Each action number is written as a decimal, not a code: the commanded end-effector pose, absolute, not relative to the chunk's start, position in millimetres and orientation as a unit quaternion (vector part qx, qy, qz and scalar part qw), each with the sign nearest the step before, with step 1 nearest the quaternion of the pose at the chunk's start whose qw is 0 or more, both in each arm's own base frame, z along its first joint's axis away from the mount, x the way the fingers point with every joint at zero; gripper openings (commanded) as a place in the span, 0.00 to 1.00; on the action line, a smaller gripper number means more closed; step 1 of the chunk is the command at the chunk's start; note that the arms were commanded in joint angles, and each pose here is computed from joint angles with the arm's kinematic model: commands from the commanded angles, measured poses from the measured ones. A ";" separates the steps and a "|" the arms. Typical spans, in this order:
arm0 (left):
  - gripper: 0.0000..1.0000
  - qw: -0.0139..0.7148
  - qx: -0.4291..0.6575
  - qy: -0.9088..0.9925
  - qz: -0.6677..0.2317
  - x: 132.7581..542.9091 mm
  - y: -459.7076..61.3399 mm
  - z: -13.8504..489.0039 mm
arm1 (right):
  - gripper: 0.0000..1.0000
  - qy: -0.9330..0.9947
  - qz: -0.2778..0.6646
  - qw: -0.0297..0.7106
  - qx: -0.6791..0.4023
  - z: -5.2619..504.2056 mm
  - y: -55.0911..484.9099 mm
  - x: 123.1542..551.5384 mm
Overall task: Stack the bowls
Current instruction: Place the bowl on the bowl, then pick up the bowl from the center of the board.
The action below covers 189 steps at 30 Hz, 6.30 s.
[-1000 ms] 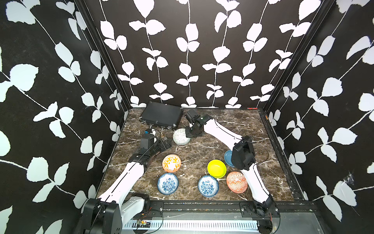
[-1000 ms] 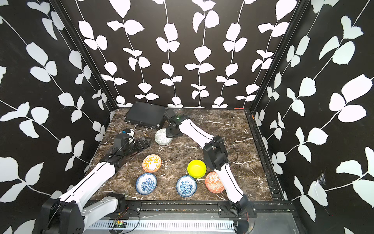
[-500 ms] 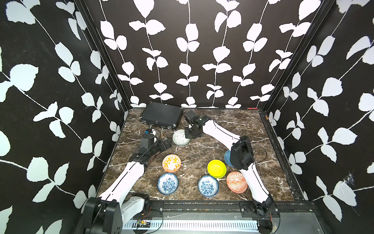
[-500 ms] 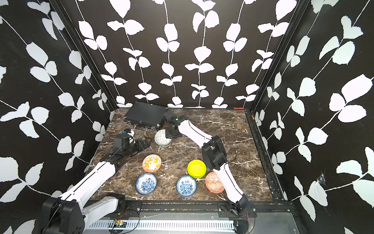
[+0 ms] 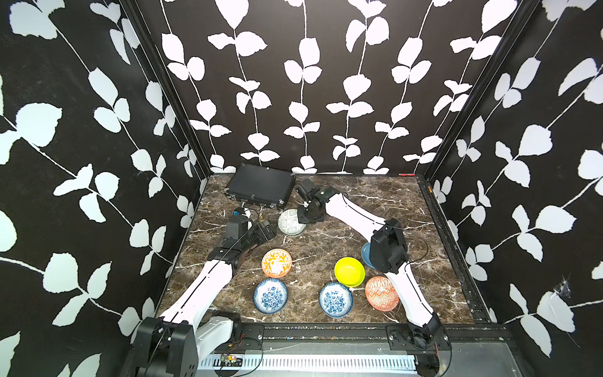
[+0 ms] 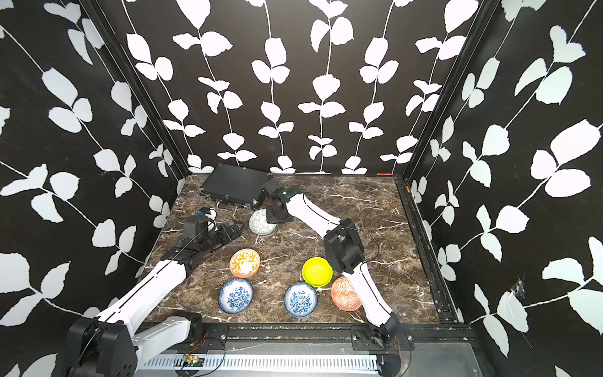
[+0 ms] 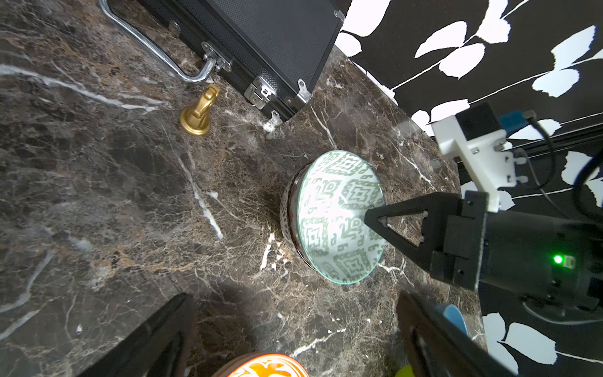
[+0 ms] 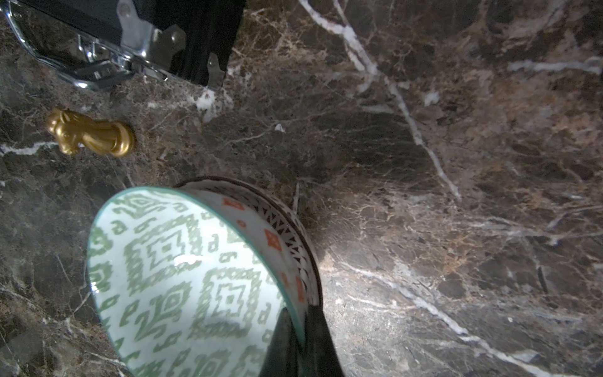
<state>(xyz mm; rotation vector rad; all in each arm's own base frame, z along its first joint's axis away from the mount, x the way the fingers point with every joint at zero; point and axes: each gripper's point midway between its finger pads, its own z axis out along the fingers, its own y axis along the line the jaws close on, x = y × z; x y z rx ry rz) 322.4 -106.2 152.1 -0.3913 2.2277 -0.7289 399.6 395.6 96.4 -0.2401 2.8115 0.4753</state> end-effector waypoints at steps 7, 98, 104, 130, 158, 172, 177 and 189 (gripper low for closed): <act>0.99 0.379 -0.155 0.865 -0.291 325.0 -105.3 151.5 | 0.08 0.972 0.167 0.143 -0.082 103.0 402.6 397.6; 0.99 0.358 -0.155 0.873 -0.292 330.4 -108.7 142.3 | 0.69 0.965 0.216 0.145 -0.035 126.5 374.4 389.3; 0.99 0.355 -0.155 0.874 -0.293 330.9 -109.2 141.3 | 0.71 0.960 0.219 0.168 -0.047 156.0 364.5 371.2; 0.99 0.330 -0.162 0.882 -0.294 324.5 -109.9 135.7 | 0.65 0.946 0.214 0.113 -0.217 127.5 421.8 143.8; 0.86 0.188 -0.190 0.931 -0.247 183.2 -91.7 130.6 | 0.61 0.940 0.228 0.131 -0.217 135.6 400.2 160.6; 0.82 0.107 -0.147 0.968 -0.172 83.8 -66.1 119.9 | 0.61 0.931 0.263 0.146 -0.207 149.7 379.4 181.4; 0.80 0.065 -0.148 0.977 -0.138 89.3 -66.3 108.0 | 0.60 0.926 0.276 0.151 -0.209 155.2 384.8 182.3; 0.72 0.076 -0.161 0.972 -0.154 118.6 -86.5 78.2 | 0.60 0.923 0.281 0.163 -0.207 163.0 379.3 182.8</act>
